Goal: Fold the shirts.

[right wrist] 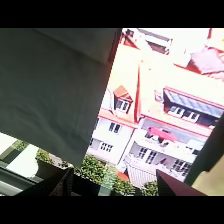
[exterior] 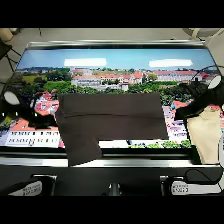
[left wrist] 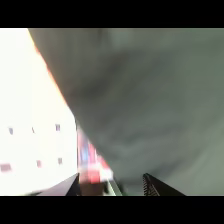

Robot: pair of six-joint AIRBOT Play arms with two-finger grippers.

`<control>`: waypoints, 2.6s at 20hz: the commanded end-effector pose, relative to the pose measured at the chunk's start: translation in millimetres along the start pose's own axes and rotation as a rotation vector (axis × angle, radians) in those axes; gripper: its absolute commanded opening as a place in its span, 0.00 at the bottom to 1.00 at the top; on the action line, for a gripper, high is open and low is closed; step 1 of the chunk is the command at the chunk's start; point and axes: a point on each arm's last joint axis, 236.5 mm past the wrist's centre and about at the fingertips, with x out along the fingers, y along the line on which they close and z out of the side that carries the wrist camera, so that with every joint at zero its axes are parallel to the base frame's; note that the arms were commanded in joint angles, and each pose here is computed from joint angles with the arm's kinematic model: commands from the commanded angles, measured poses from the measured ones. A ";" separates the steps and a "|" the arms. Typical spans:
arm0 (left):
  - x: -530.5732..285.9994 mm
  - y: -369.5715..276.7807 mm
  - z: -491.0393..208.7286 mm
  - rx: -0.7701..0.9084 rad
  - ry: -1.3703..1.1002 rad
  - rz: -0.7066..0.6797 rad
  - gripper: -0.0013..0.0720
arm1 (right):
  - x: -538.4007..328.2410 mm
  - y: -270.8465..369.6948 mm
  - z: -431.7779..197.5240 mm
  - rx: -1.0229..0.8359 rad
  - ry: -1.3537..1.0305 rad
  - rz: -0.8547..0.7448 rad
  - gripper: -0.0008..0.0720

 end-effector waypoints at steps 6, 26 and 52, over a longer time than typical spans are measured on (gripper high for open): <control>86.3 -4.0 -82.9 -0.118 0.001 -0.123 0.70 | 40.9 30.0 -25.1 0.005 -0.008 0.117 0.73; 89.6 -24.8 -64.9 -0.059 -0.073 -0.116 0.05 | 102.8 46.4 -34.4 0.117 -0.061 0.182 0.43; -37.5 -47.4 185.2 0.079 -0.530 -0.090 0.04 | 15.2 -9.5 176.6 -0.098 -0.401 -0.176 0.05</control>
